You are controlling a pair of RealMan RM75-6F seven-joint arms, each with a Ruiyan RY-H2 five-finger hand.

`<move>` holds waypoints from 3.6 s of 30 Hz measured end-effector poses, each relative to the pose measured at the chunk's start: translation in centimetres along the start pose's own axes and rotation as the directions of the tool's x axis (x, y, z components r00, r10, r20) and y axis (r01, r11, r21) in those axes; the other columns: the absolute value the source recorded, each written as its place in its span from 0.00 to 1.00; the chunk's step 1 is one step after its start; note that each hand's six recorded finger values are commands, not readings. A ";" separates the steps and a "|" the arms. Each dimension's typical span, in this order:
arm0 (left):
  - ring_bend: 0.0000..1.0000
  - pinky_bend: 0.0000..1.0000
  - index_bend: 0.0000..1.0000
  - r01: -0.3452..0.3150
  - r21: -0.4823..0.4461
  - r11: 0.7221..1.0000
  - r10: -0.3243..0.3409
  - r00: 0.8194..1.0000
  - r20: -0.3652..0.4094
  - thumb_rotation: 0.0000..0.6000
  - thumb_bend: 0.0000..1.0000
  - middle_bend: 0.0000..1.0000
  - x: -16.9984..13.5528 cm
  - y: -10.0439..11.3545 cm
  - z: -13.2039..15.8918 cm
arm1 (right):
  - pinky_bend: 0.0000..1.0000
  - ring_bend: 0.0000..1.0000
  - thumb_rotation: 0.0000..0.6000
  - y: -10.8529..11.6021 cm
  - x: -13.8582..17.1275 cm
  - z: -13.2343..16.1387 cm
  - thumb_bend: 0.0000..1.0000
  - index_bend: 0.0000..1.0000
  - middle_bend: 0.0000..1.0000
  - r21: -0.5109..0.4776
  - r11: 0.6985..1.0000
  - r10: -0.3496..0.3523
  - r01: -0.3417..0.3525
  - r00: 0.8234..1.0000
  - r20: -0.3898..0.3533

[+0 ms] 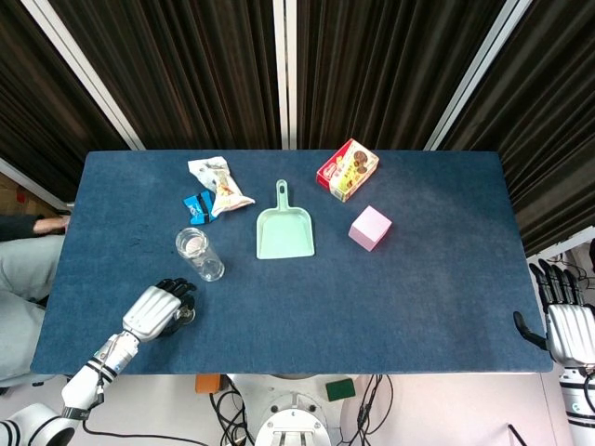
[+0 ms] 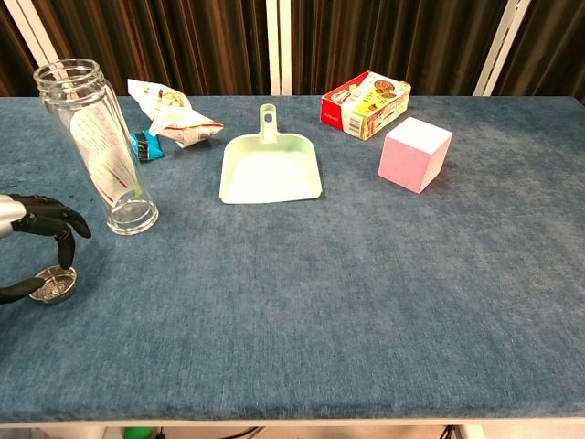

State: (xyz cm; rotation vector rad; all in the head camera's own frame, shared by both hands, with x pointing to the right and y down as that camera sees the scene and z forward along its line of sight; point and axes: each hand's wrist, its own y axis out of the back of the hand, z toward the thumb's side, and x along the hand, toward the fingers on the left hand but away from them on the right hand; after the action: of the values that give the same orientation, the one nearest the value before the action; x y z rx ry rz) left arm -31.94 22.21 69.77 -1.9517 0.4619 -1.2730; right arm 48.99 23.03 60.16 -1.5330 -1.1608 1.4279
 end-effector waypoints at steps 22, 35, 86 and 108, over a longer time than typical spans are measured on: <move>0.17 0.26 0.49 0.003 -0.009 1.000 -0.003 1.000 -0.003 1.00 0.39 0.24 0.2 -0.3 -0.5 | 0.00 0.00 1.00 -0.1 -0.1 0.4 0.33 0.00 0.00 0.011 1.000 0.009 -0.009 1.000 -0.001; 0.17 0.26 0.51 0.005 -0.015 1.000 -0.005 1.000 -0.005 1.00 0.40 0.24 0.3 -0.5 -0.8 | 0.00 0.00 1.00 -0.3 -0.1 0.5 0.33 0.00 0.00 0.015 1.000 0.018 -0.018 1.000 0.002; 0.17 0.28 0.66 -0.373 -0.023 0.928 0.368 0.923 -0.107 1.00 0.43 0.23 -3.9 20.1 -5.5 | 0.00 0.00 1.00 -0.3 -0.4 0.9 0.33 0.00 0.00 -0.003 1.000 0.005 -0.005 1.000 -0.020; 0.17 0.27 0.68 -0.242 -0.061 0.968 0.242 0.970 0.002 1.00 0.43 0.22 4.1 20.5 -1.1 | 0.00 0.00 1.00 -0.1 -0.4 0.0 0.33 0.00 0.00 -0.004 1.000 0.007 -0.007 1.000 0.002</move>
State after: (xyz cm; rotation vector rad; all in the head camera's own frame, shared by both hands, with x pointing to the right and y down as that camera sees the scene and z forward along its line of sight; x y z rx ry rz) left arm -29.10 5.71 57.21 -1.8834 0.7182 -1.1042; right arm 48.94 22.69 60.43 -1.5408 -1.1612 1.4330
